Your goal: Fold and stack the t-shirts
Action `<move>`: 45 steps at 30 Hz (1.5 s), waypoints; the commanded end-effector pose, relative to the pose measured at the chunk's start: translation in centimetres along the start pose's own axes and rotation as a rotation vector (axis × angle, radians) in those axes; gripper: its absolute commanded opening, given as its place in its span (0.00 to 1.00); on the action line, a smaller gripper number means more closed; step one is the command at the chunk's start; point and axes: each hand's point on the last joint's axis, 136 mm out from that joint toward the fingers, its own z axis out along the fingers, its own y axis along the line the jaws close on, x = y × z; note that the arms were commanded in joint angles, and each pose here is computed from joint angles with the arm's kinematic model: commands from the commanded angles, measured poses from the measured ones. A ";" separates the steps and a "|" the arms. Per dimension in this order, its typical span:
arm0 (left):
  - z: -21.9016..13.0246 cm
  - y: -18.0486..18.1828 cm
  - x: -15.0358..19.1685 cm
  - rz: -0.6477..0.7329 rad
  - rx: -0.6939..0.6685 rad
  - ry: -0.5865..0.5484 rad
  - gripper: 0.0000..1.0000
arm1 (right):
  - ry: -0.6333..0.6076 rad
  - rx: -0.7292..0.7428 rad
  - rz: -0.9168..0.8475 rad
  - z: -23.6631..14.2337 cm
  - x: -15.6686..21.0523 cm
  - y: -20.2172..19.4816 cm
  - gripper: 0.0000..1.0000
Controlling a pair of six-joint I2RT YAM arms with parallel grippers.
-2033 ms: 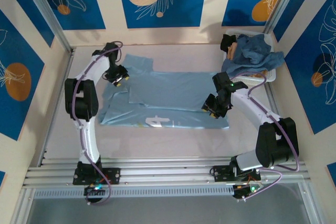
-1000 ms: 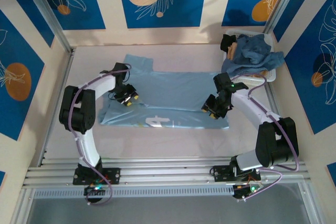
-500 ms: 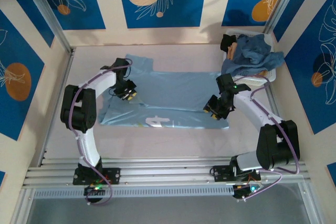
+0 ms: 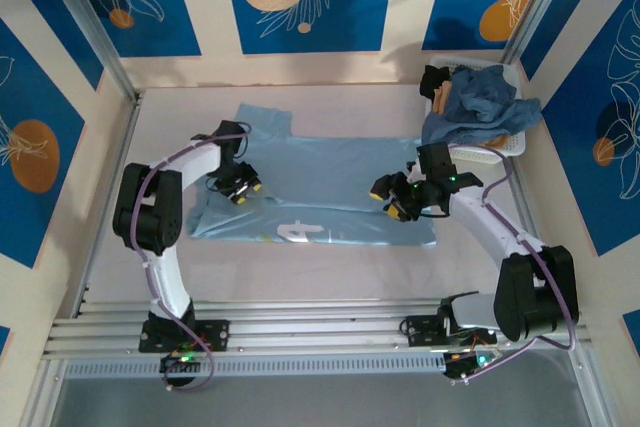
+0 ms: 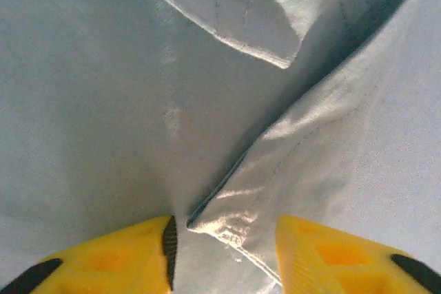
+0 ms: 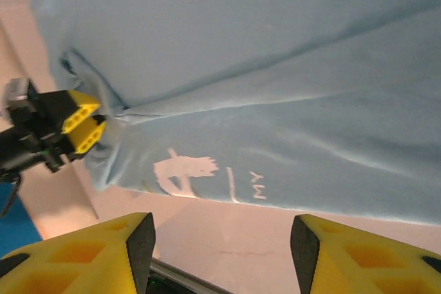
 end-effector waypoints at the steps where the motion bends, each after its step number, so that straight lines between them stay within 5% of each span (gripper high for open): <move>1: 0.5 -0.5 -0.5 -0.013 0.019 0.007 0.35 | 0.024 -0.073 0.004 -0.2 0.3 1.2 0.57; 8: -0.3 -1.8 -1.1 0.002 0.046 -0.013 0.00 | 0.022 -0.049 0.035 -0.1 0.1 0.2 0.57; 15: -2.0 -4.8 -1.5 0.070 0.081 -0.029 0.00 | 0.023 -0.034 0.053 0.1 -0.1 -0.2 0.56; 28: 1.0 -9.8 -0.1 0.296 0.058 0.085 0.00 | 0.050 -0.018 0.076 0.6 -0.2 -0.6 0.56; 30: 0.3 -10.0 -0.5 0.332 0.044 0.054 0.20 | 0.051 -0.016 0.078 0.6 -0.2 -0.6 0.56; 32: -1.2 -10.0 -1.4 0.368 0.032 -0.015 0.53 | 0.053 -0.014 0.080 0.7 -0.2 -0.7 0.56; 33: -1.9 -9.8 -1.7 0.380 0.022 -0.043 0.57 | 0.053 -0.015 0.078 0.7 -0.2 -0.6 0.56; 38: -4.5 -6.8 -2.7 0.338 0.025 -0.115 0.54 | 0.058 -0.031 0.057 0.7 -0.3 0.0 0.56; 45: -1.8 -2.2 -3.8 0.114 0.098 -0.029 0.56 | 0.075 -0.096 -0.056 0.9 -0.1 3.1 0.57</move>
